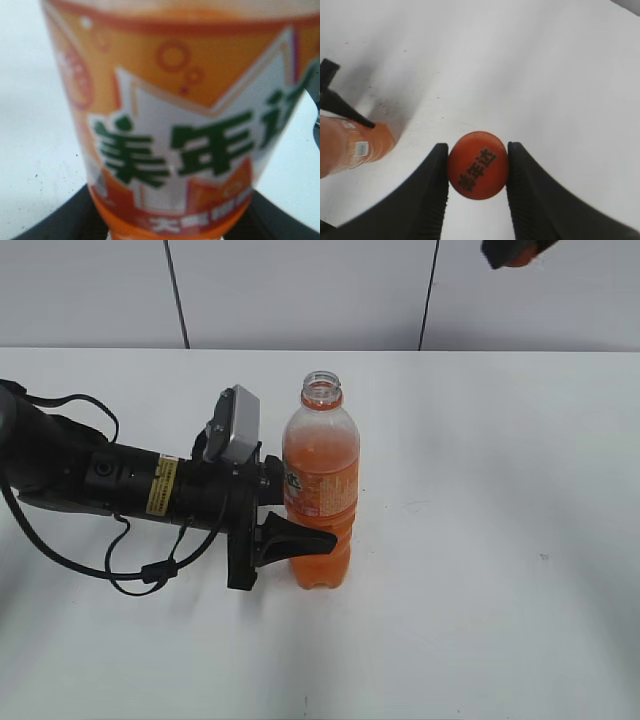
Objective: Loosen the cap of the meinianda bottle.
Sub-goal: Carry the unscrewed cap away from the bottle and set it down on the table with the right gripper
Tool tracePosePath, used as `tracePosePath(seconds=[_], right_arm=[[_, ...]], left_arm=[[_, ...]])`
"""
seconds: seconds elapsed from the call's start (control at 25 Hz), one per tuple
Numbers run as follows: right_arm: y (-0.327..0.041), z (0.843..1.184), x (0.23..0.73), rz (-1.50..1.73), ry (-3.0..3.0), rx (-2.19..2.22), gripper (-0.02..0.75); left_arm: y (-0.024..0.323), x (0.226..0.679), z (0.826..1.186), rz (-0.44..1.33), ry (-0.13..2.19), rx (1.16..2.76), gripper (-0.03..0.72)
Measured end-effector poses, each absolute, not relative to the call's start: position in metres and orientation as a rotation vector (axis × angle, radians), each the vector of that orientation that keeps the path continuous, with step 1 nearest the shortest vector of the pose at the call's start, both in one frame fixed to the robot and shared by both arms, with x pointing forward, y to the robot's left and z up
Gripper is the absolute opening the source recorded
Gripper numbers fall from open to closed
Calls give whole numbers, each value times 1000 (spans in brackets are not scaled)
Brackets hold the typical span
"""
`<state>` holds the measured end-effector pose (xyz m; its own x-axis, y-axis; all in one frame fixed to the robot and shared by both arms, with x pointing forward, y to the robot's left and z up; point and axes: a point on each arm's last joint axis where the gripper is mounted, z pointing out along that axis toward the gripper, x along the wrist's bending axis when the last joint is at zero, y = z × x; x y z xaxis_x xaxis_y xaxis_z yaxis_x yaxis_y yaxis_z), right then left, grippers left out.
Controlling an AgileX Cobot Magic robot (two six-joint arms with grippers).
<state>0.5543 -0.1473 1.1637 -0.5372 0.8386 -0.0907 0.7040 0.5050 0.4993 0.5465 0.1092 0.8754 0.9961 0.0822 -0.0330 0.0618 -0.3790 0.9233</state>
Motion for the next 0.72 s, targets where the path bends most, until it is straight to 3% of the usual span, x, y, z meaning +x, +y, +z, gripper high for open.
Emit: tracePosePath(seconds=[0.32, 0.72], right_arm=[[-218, 1137, 584, 605, 2256, 1622, 269], [-242, 1011, 576, 628, 2152, 1866, 269]], left_arm=[[109, 546, 875, 22, 102, 1961, 380], [109, 546, 876, 21, 102, 1960, 380]])
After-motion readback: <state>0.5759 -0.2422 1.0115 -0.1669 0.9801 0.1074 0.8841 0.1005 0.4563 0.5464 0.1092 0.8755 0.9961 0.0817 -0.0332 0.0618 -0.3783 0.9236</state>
